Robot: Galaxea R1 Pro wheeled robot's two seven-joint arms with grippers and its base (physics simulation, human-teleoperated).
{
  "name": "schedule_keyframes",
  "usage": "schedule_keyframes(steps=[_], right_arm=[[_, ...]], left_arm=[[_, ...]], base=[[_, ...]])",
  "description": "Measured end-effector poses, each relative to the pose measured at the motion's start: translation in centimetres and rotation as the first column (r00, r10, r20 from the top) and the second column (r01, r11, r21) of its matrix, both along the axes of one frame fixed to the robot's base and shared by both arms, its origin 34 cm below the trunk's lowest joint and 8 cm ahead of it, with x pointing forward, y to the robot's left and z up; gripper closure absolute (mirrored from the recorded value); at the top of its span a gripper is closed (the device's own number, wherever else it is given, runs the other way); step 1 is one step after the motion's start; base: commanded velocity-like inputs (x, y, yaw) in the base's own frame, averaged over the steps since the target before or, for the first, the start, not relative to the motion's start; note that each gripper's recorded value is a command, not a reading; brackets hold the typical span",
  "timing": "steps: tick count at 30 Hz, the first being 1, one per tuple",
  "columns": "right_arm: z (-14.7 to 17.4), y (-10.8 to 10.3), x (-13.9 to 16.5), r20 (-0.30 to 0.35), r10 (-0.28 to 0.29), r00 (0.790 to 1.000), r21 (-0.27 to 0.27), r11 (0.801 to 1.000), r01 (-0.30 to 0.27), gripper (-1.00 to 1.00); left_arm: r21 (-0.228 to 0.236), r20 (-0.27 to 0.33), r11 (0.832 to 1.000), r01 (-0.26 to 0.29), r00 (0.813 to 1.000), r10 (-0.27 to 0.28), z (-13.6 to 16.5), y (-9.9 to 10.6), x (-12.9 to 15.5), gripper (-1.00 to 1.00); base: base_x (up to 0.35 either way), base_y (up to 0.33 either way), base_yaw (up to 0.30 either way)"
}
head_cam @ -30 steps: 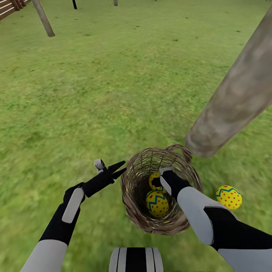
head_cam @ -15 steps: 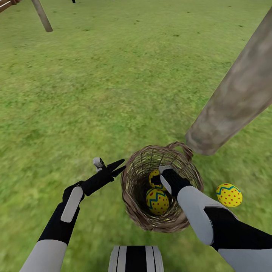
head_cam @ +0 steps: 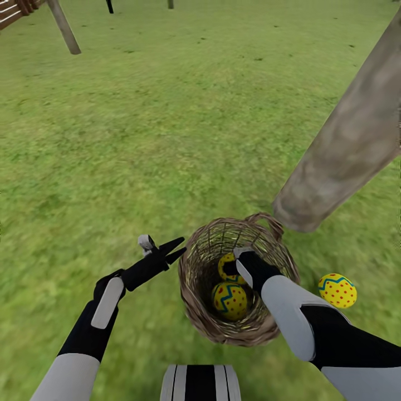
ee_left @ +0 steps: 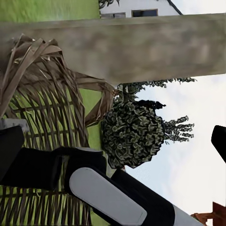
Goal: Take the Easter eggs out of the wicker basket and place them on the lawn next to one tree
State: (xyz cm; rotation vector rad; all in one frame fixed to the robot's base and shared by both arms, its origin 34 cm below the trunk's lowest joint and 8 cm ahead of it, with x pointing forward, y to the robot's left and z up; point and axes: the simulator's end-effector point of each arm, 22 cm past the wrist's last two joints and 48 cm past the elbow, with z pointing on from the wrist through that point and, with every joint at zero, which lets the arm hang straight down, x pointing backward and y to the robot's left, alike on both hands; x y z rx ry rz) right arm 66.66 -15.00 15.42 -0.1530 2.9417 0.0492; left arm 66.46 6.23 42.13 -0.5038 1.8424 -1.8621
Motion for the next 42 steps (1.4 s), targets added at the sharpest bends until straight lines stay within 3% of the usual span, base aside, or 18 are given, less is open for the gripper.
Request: schedule_keyframes(steps=[5,26,35,42], right_arm=[[1.2,0.0,0.6,0.019,-0.003,1.000,0.002,1.000,0.003,1.00],[6.2,0.2,2.5,0.081,-0.002,0.997,0.009,1.000,0.002,1.00],[6.3,2.0,-0.7,0.012,0.030,0.999,0.070,0.997,-0.031,1.00],[8.0,2.1,-0.1,0.036,0.032,0.999,0.074,0.997,-0.034,1.00]], left_arm=[[0.039,0.011,0.999,0.007,1.000,-0.008,0.1,-0.2,-0.1,-1.00],[0.040,0.097,0.999,0.025,0.995,-0.029,5.3,-1.0,-0.1,-1.00],[0.040,0.133,0.999,0.023,0.991,-0.028,7.6,-1.0,0.0,-1.00],[0.042,0.162,0.999,0.022,0.986,-0.029,9.3,-1.0,0.0,-1.00]], base=[[0.000,0.000,0.000],[0.000,0.000,0.000],[0.000,0.000,0.000],[0.000,0.000,0.000]])
